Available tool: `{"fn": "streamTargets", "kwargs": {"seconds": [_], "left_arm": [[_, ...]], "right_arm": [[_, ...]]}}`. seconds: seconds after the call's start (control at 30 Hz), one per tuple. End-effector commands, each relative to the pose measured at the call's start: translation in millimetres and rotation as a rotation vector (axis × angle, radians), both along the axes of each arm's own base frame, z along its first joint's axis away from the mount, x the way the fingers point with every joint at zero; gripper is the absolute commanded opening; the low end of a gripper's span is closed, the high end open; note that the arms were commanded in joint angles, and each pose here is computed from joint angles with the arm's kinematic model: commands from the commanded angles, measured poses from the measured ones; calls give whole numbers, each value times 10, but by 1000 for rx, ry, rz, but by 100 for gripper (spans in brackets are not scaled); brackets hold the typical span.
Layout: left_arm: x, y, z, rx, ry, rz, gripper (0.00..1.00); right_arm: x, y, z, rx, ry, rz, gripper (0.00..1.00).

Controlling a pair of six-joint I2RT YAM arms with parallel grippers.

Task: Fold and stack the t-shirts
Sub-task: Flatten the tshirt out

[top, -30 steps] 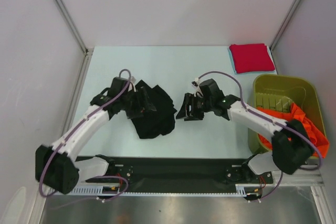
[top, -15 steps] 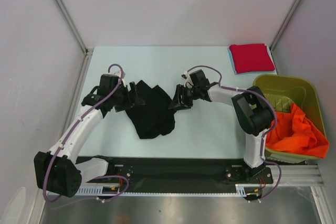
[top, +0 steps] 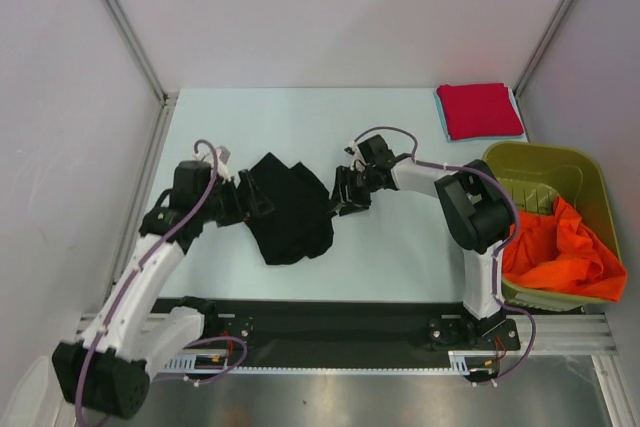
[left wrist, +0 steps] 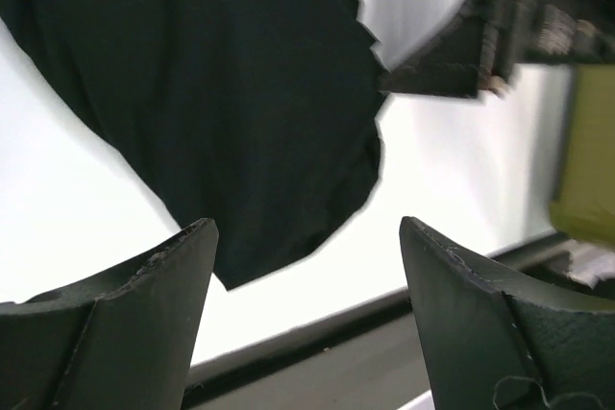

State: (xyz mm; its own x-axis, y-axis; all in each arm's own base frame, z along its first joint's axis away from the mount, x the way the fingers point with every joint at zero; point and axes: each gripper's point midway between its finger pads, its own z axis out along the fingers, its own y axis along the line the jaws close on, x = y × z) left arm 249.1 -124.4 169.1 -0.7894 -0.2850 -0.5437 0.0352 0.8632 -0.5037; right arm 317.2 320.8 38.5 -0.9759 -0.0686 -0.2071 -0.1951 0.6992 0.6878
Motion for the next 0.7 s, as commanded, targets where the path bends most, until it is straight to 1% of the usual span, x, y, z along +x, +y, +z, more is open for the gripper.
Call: {"fn": "streamTargets", "kwargs": {"seconds": [0.0,0.03,0.1,0.13,0.2,0.23,0.27,0.3,0.33,0.37,0.4,0.43,0.47,0.5,0.53,0.57,0.6,0.63,0.67], "left_arm": [[-261,-114,82,-122,-40,-16,83],[-313,-93,165,-134,-74,-4,83],[-396,-49,226,-130,-79,13,83],[-414,-38,257,-134,-80,25,83],[-458,-26,354,-146,-93,36,83],[-467,-26,388,-153,-100,40,83],[-470,-10,412,-149,-108,46,83],[-460,2,456,-144,-121,49,83],[-459,17,468,-134,-128,50,83],[-446,44,468,-119,-131,59,83],[-430,50,490,-112,-136,59,84],[-418,64,486,-102,-138,60,84],[-402,64,496,-100,-140,60,84],[-384,62,477,-96,-130,59,84],[-371,58,504,-101,-127,63,83],[-368,62,524,-101,-126,67,83],[-359,68,589,-105,-141,74,83],[-357,85,620,-107,-150,90,83],[-361,116,643,-103,-157,110,84]], "right_arm": [[7,20,-59,-7,-39,32,53],[12,48,-72,4,-36,33,46],[37,112,-6,31,-50,38,32],[45,114,28,32,-56,39,20],[118,36,190,27,-84,7,11],[143,-37,240,6,-92,-13,0],[208,-160,442,-17,-138,-48,0],[257,-419,438,-141,-149,-115,0],[355,-685,552,-210,-201,-155,0],[404,-888,873,-248,-281,-202,0],[436,-1162,1057,-341,-328,-254,0],[511,-1381,1275,-372,-385,-292,0],[523,-1494,1485,-395,-446,-288,0],[434,-1573,1748,-388,-486,-285,0],[465,-1516,2057,-340,-549,-269,0],[383,-1370,2175,-296,-571,-205,0],[258,-1157,2268,-222,-559,-128,0],[205,-974,2385,-179,-582,-84,0],[-30,-575,2415,-126,-592,24,0]]}}
